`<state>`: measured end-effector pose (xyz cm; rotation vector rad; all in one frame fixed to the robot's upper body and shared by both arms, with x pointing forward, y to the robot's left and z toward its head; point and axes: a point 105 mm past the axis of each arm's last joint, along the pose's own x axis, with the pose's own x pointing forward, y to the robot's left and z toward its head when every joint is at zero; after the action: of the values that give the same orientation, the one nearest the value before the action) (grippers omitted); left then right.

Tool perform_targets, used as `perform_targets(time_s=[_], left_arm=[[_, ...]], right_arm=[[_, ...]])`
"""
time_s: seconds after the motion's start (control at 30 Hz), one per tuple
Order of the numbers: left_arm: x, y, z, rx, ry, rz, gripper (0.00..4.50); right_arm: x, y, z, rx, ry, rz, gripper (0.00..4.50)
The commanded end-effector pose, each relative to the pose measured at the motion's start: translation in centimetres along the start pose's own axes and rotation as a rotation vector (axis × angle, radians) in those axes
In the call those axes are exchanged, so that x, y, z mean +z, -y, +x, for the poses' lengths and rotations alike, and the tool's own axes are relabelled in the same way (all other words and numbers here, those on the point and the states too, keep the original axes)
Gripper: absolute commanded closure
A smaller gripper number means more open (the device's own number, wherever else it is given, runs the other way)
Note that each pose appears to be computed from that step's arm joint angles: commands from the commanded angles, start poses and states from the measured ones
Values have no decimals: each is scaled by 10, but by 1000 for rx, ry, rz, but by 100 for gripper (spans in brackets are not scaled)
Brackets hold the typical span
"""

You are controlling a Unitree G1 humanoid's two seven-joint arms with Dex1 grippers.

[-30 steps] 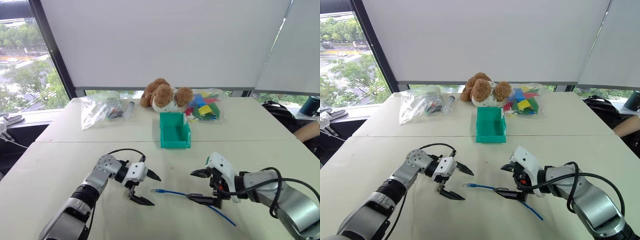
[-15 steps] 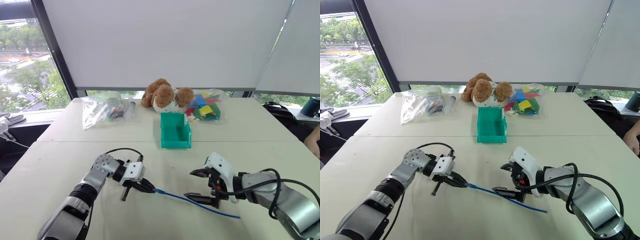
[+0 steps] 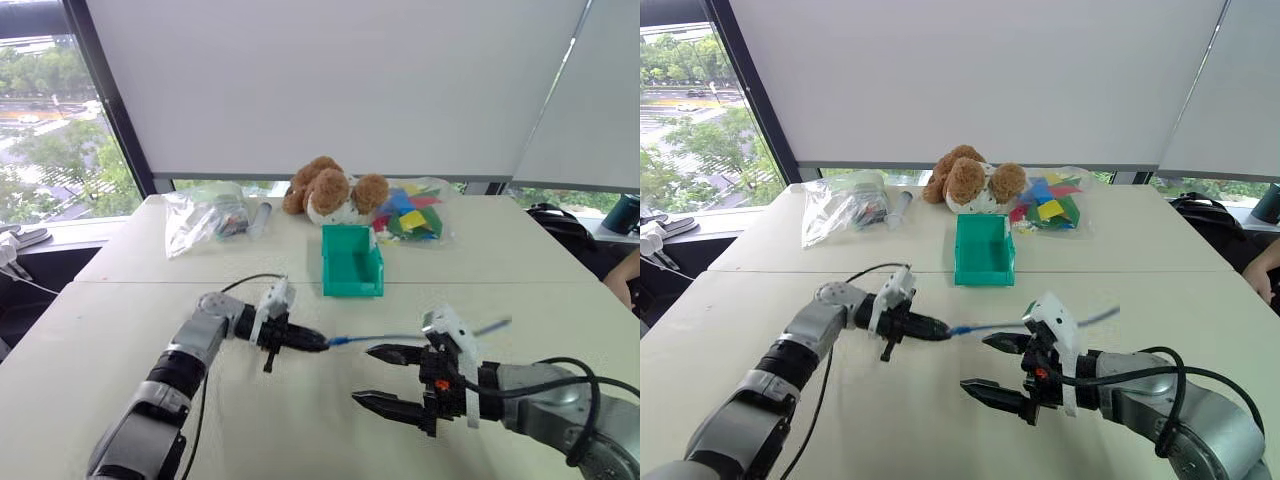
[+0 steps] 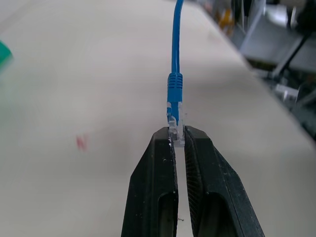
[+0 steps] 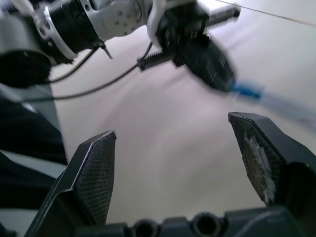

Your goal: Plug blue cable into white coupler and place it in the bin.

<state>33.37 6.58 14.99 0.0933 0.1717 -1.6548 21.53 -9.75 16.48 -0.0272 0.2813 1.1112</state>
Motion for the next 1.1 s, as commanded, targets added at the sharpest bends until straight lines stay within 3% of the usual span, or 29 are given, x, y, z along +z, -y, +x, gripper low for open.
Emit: perform_targets(time_s=[0.03,0.33,0.77,0.83,0.9,1.07,1.1], left_arm=[[26,2,-1,-11,82,-15,445],[41,11,2,-27,148,-77,445],[38,17,0,13,161,-104,445],[38,16,-1,20,163,-107,450],[38,16,-1,25,162,-109,450],[38,13,-3,38,168,-112,450],[40,13,-3,39,173,-113,450]], right_arm=[[4,0,3,-1,67,70,55],[32,35,34,-57,361,348,55],[39,39,40,-50,459,443,55],[39,39,40,-49,464,445,111],[40,39,39,-47,476,453,197],[38,36,38,-38,469,448,445],[38,35,38,-36,466,446,448]])
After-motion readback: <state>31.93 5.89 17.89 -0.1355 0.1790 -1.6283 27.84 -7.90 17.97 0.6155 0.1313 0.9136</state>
